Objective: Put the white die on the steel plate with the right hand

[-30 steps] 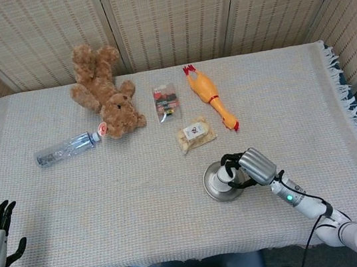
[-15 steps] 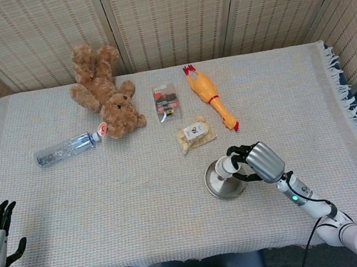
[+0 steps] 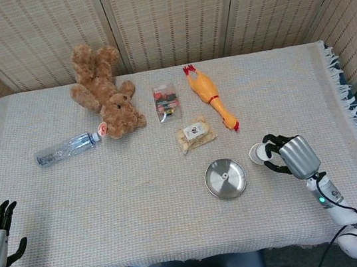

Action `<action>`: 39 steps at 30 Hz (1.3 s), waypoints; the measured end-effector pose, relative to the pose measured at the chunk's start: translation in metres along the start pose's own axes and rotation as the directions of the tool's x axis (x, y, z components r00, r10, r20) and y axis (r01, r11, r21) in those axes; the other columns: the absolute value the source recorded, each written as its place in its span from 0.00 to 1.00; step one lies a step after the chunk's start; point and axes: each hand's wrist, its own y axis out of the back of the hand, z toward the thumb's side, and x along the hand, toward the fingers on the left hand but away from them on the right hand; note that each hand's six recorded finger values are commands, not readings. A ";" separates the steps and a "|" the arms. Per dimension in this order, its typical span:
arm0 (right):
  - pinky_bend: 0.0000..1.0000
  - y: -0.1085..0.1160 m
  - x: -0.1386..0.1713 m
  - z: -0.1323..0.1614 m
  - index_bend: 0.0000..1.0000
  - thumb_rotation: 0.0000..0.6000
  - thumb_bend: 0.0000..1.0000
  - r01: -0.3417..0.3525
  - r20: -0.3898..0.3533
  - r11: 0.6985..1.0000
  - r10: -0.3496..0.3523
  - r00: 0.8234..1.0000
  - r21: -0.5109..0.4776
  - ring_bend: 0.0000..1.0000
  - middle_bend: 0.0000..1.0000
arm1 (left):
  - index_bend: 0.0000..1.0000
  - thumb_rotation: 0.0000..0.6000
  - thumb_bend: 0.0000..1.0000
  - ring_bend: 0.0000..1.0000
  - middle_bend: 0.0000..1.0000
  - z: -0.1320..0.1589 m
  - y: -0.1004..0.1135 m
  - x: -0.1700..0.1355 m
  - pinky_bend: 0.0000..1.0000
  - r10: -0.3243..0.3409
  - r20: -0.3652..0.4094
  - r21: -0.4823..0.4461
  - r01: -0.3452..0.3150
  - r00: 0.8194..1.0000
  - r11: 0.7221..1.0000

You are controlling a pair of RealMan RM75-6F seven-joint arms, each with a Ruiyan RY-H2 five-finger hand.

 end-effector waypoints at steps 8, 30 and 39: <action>0.75 -0.017 0.012 -0.019 0.36 1.00 0.11 -0.111 0.037 0.989 0.115 0.993 -0.101 0.34 0.45 | 0.00 1.00 0.35 0.02 0.02 0.000 -0.001 0.000 0.21 -0.004 -0.004 0.004 0.004 1.000 1.000; 0.08 0.010 0.038 -0.028 0.00 1.00 0.07 -0.129 0.041 0.991 0.131 0.991 -0.033 0.00 0.00 | 0.00 1.00 0.35 0.02 0.02 0.000 -0.002 0.000 0.21 -0.008 -0.001 0.002 0.008 1.000 1.000; 0.08 0.040 0.067 -0.025 0.00 1.00 0.07 -0.133 0.265 0.990 0.114 0.958 0.056 0.00 0.00 | 0.00 1.00 0.35 0.02 0.03 0.000 -0.003 0.001 0.21 0.001 -0.007 0.038 -0.001 1.000 0.999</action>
